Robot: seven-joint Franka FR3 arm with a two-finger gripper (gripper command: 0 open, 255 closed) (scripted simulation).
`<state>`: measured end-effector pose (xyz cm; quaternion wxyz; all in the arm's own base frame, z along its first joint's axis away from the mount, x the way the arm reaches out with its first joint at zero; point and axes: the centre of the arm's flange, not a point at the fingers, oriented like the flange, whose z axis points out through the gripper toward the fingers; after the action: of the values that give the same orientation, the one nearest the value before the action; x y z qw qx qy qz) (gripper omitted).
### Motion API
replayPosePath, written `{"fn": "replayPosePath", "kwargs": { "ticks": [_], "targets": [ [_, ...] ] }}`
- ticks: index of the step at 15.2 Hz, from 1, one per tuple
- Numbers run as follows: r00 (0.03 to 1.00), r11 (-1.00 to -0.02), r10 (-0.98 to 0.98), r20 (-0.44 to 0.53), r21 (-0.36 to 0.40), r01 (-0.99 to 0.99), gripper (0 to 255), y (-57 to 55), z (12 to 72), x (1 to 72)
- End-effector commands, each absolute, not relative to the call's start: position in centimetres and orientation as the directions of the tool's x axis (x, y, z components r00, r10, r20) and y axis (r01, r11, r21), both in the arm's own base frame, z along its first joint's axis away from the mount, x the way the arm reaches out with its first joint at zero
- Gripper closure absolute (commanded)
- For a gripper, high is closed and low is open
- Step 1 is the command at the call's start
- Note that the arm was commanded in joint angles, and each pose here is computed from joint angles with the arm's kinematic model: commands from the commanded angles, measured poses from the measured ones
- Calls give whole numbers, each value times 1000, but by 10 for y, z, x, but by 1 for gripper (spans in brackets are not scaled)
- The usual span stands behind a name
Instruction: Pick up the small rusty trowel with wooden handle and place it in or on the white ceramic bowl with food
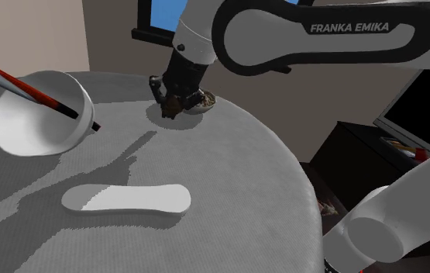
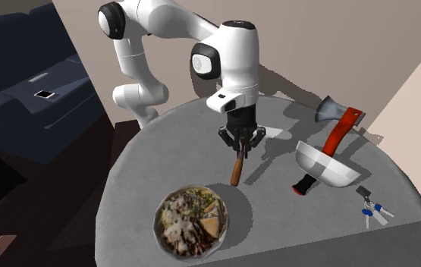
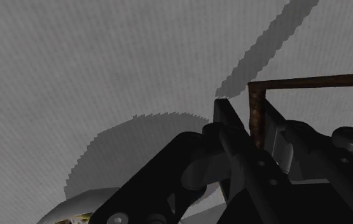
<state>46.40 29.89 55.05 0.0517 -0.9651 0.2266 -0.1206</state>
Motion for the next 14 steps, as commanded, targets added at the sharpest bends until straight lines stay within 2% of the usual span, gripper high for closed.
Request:
{"fn": "replayPosePath", "kwargs": {
  "ticks": [1,14],
  "targets": [
    [868,-892,-450,209,-154,-425,255,299,562,464],
    [868,-892,-450,209,-154,-425,255,289,623,472]
  ]
}}
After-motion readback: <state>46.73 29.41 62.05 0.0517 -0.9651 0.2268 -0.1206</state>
